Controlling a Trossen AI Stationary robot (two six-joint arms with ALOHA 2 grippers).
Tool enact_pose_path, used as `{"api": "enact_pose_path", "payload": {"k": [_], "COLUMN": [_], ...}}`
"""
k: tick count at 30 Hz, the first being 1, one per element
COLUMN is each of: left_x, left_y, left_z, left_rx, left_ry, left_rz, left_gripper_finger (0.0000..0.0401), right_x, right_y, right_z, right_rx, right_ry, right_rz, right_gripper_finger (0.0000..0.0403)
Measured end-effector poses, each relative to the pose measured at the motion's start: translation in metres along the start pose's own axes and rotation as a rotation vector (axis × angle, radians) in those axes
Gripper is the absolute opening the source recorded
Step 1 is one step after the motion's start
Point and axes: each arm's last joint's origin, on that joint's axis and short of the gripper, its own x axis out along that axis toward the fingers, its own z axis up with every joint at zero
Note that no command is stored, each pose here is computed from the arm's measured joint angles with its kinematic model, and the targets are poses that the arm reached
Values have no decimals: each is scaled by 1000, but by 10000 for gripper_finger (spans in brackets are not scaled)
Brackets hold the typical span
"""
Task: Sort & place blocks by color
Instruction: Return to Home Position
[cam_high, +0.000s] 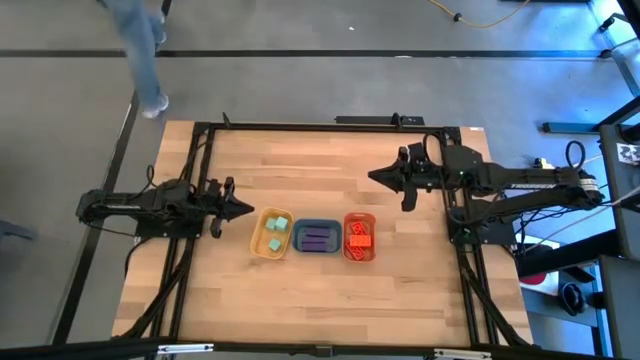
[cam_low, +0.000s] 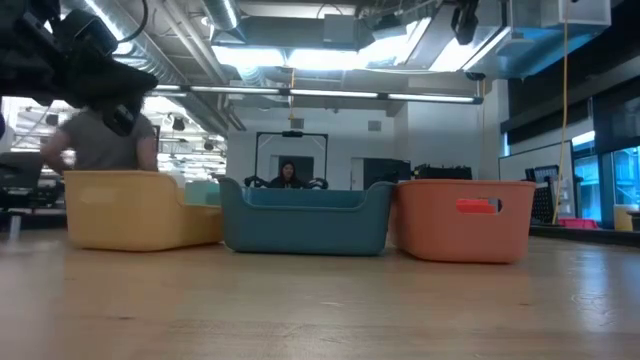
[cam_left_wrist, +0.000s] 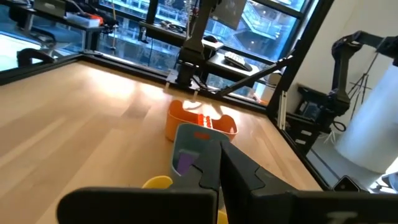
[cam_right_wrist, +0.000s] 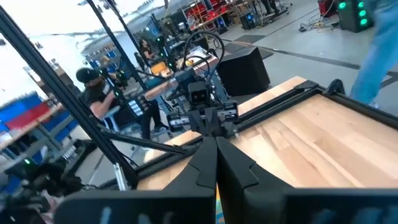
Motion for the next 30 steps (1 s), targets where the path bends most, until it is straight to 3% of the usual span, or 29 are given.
{"api": "enact_pose_path", "payload": {"k": [8,15,20,30], "left_x": [0,0,0,0], "left_y": [0,0,0,0], "left_z": [0,0,0,0], "left_rx": [0,-1,-1,-1], "left_ry": [0,-1,-2,-2], "left_rz": [0,0,0,0], "left_gripper_finger": [0,0,0,0], "right_x": [-21,-45,-63,-95], "right_y": [-9,-6,-7,-23], "right_z": [6,14,13,-32], "right_rx": [-92,-197,-227,-133], "right_ry": [63,24,24,-162], "right_rz": [30,42,-23,76], "right_gripper_finger": [0,0,0,0]}}
